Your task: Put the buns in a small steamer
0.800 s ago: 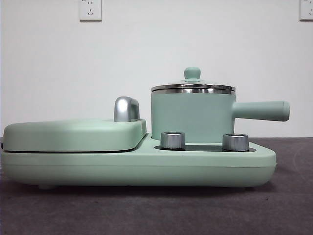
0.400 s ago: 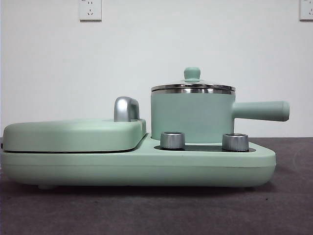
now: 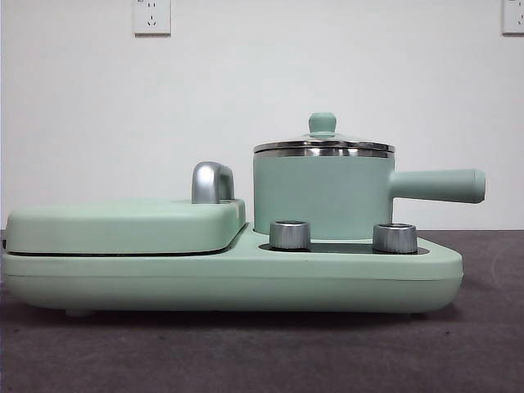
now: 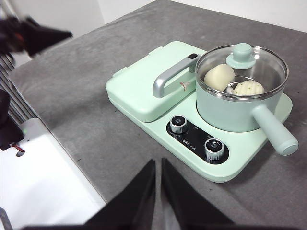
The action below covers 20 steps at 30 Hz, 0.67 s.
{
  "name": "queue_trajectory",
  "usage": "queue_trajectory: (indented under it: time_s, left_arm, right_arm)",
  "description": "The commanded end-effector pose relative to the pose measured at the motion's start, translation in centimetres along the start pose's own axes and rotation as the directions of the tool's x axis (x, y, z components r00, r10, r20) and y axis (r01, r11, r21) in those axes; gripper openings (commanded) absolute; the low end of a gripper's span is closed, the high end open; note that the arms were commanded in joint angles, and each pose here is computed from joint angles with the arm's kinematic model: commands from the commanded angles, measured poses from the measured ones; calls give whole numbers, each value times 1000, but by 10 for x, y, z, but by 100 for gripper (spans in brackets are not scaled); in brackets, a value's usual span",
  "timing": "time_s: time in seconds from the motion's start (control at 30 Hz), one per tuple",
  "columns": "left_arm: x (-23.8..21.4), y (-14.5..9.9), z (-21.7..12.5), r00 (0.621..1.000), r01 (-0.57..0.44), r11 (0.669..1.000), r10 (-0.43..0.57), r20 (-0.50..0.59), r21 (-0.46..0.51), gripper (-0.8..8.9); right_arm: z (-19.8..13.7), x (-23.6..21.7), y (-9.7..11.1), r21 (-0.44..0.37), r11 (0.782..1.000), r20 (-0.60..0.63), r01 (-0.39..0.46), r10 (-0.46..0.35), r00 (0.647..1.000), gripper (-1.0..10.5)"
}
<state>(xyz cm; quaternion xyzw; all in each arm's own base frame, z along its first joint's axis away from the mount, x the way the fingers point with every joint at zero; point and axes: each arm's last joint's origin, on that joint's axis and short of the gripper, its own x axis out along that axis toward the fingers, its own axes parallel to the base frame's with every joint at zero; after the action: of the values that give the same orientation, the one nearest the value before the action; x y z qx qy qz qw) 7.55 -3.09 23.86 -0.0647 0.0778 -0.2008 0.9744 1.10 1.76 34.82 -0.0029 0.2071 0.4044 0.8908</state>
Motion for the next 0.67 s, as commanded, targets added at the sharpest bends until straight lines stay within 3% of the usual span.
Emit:
queue_trajectory:
  time_s: [0.03,0.3,0.67]
  left_arm:
    - [7,11,-30,996,-66,994,62,57,82,7]
    - [18,31,-67,978,-209,974,207,28,91,7]
    - [20,43,-82,944,-328,942,329,-10,70,7]
  right_arm:
    - [2,-2,1,-21,1000,19,-4,5,1000,17]
    - [2,-2,1,-21,1000,19,-5,5,1000,17]
    - [3,-2,1,-21,1000,20,-5,5,1000,17]
